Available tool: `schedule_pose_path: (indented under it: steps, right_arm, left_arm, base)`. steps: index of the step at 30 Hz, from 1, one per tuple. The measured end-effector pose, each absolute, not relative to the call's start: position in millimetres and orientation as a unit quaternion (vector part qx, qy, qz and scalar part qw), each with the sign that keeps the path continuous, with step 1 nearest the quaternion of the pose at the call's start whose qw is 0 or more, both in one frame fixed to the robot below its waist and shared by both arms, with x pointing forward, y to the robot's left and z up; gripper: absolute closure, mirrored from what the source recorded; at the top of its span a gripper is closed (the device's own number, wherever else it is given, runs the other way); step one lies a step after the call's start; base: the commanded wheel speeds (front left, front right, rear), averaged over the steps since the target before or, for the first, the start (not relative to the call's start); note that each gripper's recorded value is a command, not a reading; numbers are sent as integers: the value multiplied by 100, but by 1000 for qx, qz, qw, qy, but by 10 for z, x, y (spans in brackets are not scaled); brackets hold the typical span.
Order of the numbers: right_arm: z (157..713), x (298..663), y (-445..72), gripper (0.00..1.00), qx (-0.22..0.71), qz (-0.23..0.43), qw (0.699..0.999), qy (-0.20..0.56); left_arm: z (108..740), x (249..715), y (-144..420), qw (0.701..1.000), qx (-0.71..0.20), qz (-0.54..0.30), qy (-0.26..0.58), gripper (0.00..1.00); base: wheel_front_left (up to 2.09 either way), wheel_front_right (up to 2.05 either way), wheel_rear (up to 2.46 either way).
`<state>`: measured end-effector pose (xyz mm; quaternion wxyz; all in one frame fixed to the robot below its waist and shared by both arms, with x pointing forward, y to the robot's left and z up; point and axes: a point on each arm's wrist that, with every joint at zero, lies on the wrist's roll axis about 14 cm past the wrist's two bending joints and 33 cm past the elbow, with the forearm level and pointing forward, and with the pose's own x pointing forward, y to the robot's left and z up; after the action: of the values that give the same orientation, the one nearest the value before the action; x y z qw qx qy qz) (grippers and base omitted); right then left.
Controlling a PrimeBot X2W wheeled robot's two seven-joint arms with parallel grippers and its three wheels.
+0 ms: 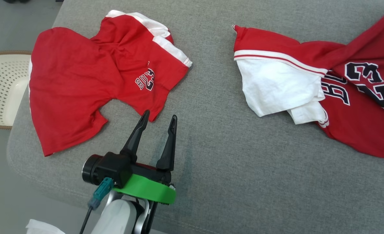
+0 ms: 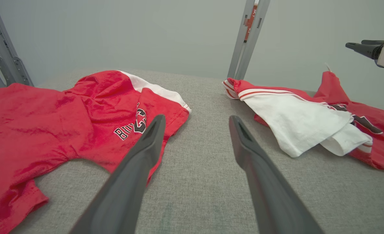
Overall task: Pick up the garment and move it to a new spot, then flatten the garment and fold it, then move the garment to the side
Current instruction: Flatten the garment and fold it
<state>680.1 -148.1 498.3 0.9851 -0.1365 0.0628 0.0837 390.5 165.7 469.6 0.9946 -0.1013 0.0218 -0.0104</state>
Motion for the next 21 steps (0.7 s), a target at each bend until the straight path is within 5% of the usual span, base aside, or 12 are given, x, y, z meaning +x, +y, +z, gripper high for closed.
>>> schedule_pose_path:
  steps: [14, 21]
  right_arm:
    - [5086, 6048, -648, 0, -49, 168, 985, 4]
    - [5207, 5417, -700, 0, 5, 179, 983, -38]
  left_arm:
    - [4958, 4009, 1601, 995, -98, -29, -22, 0]
    - [5120, 4007, 1519, 992, -106, -41, -47, 0]
  base:
    - [0, 0, 0]
    - [0, 0, 0]
